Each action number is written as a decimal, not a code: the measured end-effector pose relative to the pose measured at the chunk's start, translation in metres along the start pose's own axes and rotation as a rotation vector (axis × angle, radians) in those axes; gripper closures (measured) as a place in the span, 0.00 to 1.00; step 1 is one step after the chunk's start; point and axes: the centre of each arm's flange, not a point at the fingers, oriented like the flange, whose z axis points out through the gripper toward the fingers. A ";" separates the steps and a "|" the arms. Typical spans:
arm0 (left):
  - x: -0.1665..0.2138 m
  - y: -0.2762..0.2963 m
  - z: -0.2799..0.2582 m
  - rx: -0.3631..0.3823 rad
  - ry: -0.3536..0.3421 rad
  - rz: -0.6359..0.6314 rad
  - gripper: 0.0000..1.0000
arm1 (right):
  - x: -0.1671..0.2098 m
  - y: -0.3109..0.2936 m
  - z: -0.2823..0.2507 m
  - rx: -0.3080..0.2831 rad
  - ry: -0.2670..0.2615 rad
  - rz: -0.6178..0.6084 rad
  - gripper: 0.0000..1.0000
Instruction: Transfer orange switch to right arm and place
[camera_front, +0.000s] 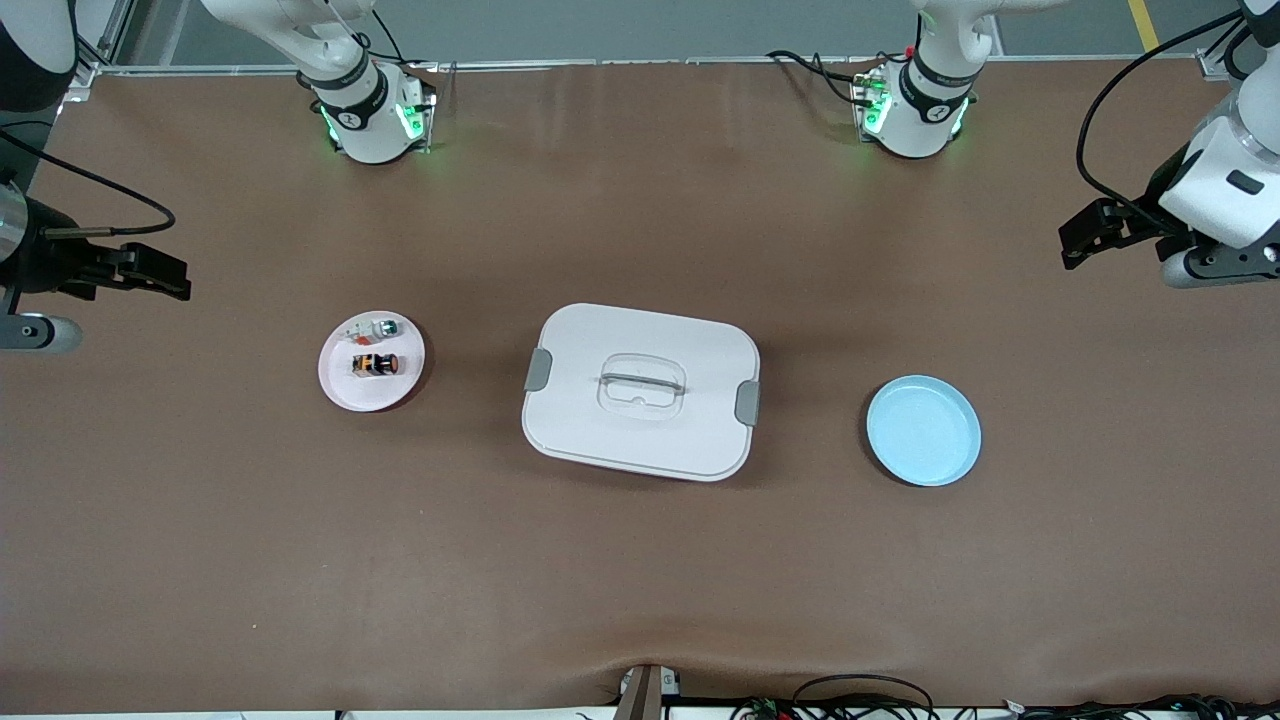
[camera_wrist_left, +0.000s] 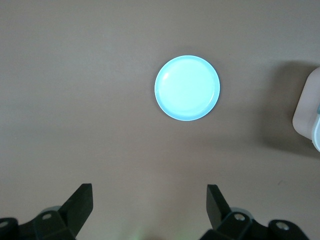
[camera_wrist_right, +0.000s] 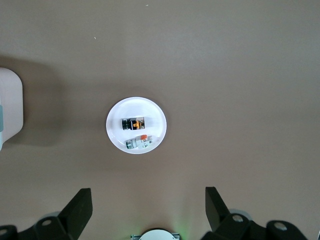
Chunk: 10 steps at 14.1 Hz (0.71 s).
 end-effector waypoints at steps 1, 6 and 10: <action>0.000 0.000 0.000 0.000 0.000 0.000 0.00 | 0.000 0.000 0.000 0.001 0.001 0.001 0.00; 0.000 0.001 0.000 0.000 0.000 0.003 0.00 | -0.002 0.013 0.004 0.050 0.007 0.023 0.00; 0.000 0.001 -0.001 0.000 0.002 0.003 0.00 | -0.012 0.018 0.009 0.067 0.072 0.034 0.00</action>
